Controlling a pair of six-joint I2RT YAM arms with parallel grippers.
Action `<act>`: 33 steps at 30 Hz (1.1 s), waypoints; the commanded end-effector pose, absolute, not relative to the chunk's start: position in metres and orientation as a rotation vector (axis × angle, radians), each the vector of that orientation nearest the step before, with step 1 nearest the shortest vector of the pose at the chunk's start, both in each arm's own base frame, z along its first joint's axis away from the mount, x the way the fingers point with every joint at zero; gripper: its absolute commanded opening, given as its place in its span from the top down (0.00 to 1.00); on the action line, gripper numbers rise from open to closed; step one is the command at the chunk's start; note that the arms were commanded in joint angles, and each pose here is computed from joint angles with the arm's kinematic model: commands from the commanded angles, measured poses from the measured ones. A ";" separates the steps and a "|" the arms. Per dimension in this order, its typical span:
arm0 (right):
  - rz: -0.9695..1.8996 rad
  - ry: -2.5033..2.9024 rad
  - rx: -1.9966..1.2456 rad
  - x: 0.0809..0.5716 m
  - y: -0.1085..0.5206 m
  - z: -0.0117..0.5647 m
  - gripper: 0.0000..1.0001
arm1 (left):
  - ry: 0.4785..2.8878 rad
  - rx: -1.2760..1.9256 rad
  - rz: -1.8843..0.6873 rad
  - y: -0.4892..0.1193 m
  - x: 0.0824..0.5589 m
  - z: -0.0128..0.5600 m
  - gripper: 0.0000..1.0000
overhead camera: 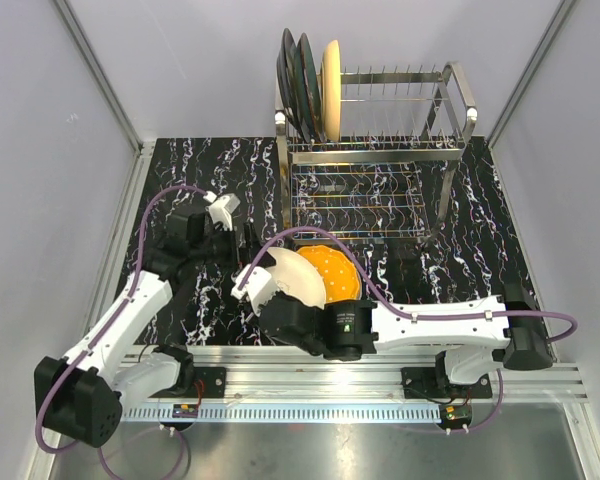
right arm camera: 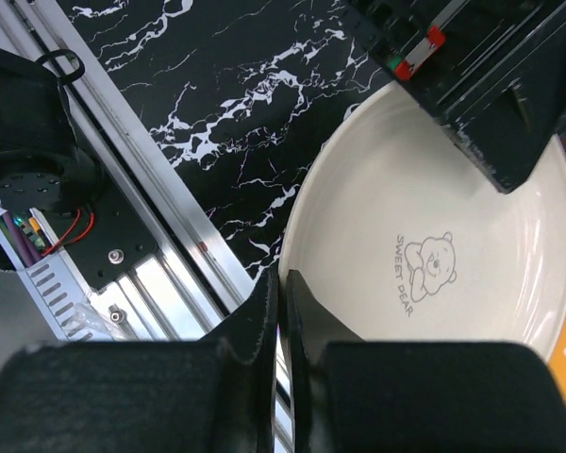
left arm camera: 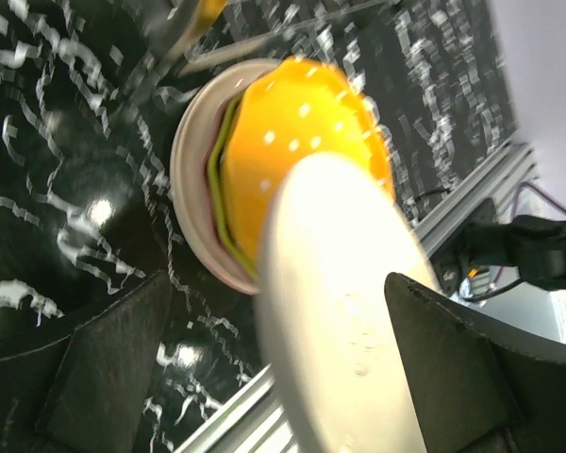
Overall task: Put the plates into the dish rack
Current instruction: Pass the plate from the right arm to the left
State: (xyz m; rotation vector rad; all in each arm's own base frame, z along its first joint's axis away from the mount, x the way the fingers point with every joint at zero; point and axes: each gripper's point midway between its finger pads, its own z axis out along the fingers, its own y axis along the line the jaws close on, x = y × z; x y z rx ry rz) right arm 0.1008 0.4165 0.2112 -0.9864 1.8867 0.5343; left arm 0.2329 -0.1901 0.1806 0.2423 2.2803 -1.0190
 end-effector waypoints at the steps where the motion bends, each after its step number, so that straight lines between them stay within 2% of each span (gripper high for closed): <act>1: 0.462 1.811 -0.933 0.108 0.418 0.240 1.00 | 2.274 0.259 -0.963 -0.187 0.239 0.192 0.01; 5: 0.424 1.791 -0.933 0.108 0.419 0.236 1.00 | 2.287 0.269 -1.043 -0.194 0.230 0.195 0.03; 6: 0.423 1.788 -0.932 0.108 0.420 0.235 1.00 | 2.285 0.280 -1.083 -0.197 0.226 0.198 0.07; 8: 0.408 1.784 -0.924 0.110 0.419 0.232 1.00 | 2.284 0.273 -1.132 -0.201 0.220 0.202 0.09; 10: 0.394 1.783 -0.923 0.111 0.416 0.227 1.00 | 2.268 0.291 -1.194 -0.205 0.213 0.209 0.22; 12: 0.384 1.780 -0.918 0.112 0.414 0.225 1.00 | 2.256 0.293 -1.267 -0.210 0.204 0.215 0.27; 13: 0.386 1.778 -0.920 0.112 0.413 0.225 1.00 | 2.246 0.291 -1.294 -0.211 0.202 0.219 0.35; 15: 0.372 1.769 -0.925 0.113 0.412 0.224 1.00 | 2.239 0.294 -1.333 -0.213 0.197 0.223 0.43; 16: 0.371 1.766 -0.928 0.113 0.411 0.225 0.99 | 2.236 0.296 -1.359 -0.215 0.194 0.225 0.52; 19: 0.358 1.758 -0.929 0.115 0.409 0.227 0.96 | 2.225 0.293 -1.373 -0.215 0.191 0.228 0.69; 20: 0.343 1.755 -0.937 0.116 0.407 0.225 0.96 | 2.224 0.286 -1.371 -0.215 0.191 0.229 0.80; 23: 0.314 1.749 -0.938 0.119 0.403 0.224 0.94 | 2.230 0.269 -1.384 -0.216 0.192 0.230 0.95; 24: 0.306 1.750 -0.936 0.119 0.402 0.224 0.93 | 2.226 0.269 -1.393 -0.217 0.192 0.232 0.96; 27: 0.245 1.769 -0.929 0.124 0.396 0.221 0.79 | 2.226 0.246 -1.396 -0.217 0.195 0.234 0.99; 28: 0.213 1.780 -0.919 0.126 0.392 0.220 0.65 | 2.227 0.235 -1.393 -0.217 0.197 0.235 0.99; 33: 0.177 1.792 -0.911 0.127 0.384 0.224 0.46 | 2.260 0.182 -1.329 -0.213 0.206 0.228 1.00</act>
